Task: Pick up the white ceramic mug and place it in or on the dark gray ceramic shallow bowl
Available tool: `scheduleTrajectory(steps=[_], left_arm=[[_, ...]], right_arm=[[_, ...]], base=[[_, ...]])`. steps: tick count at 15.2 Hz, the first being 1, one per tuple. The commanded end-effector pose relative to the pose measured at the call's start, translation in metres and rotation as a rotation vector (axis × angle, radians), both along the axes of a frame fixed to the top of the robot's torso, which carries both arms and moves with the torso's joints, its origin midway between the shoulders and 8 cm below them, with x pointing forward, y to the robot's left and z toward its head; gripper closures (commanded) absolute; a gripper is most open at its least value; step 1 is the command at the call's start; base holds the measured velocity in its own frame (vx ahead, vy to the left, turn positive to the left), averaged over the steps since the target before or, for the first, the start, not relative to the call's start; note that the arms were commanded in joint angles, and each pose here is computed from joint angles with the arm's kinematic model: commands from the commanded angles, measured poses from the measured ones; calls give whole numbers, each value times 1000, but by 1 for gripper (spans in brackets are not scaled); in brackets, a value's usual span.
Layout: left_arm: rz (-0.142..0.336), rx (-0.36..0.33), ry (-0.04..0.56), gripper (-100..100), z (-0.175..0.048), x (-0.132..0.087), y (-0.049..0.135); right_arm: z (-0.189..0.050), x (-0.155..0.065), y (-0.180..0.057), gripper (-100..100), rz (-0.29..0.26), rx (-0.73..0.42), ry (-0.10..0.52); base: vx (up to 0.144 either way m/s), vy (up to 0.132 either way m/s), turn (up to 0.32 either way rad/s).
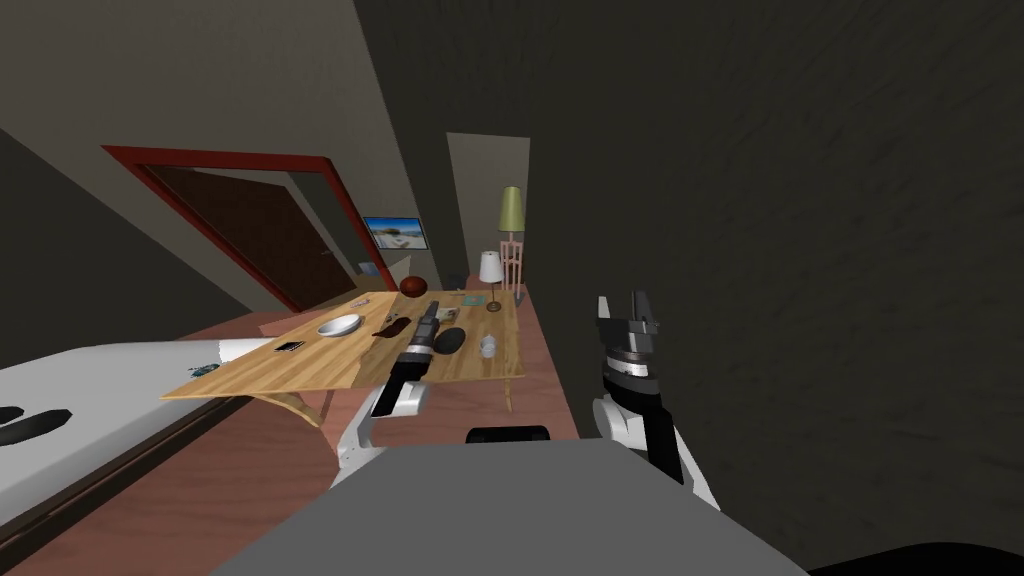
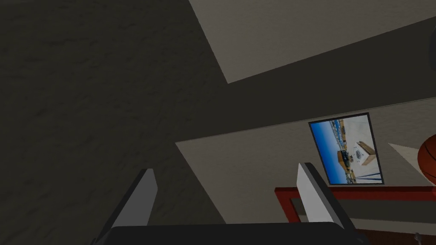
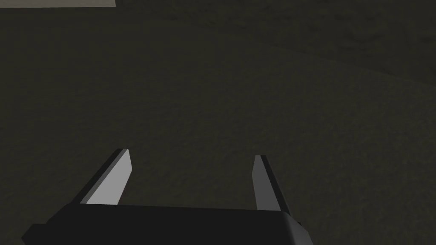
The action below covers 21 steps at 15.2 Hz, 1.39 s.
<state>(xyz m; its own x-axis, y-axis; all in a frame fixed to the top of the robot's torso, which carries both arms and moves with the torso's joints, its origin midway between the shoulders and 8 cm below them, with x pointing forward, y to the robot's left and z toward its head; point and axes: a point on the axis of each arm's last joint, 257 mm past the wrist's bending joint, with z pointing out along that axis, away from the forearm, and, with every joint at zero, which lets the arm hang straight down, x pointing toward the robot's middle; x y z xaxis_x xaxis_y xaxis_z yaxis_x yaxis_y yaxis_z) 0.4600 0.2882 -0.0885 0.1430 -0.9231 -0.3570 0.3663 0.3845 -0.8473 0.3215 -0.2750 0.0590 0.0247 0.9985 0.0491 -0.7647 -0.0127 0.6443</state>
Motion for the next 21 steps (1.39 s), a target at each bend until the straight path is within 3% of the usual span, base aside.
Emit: scheduleTrajectory(steps=[1,2,4,5,10,11,18,20,21], left_arm=[[5,-1,44,-100,-14,5,2],[4,2,87,-100,-27,19,3],[9,0,111,-100,-34,21,5],[7,4,144,-100,-44,34,7],[23,3,252,-100,-78,51,14],[23,6,280,-100,-85,63,16],[55,5,459,-100,-140,86,30],[59,7,494,-100,-145,98,32],[69,5,535,-100,-159,96,36]], right_arm=[[0,0,0,0,0,0,0],[0,0,0,0,0,0,0],[0,0,0,0,0,0,0],[0,0,0,0,0,0,0],[0,0,0,0,0,0,0],[0,0,0,0,0,0,0],[0,0,0,0,0,0,0],[0,0,0,0,0,0,0],[0,0,0,0,0,0,0]], base=[[8,-55,11],[7,-60,18],[8,-57,20],[7,-59,23],[4,-56,16],[6,-57,23],[8,-56,14],[7,-60,13],[8,-76,15]])
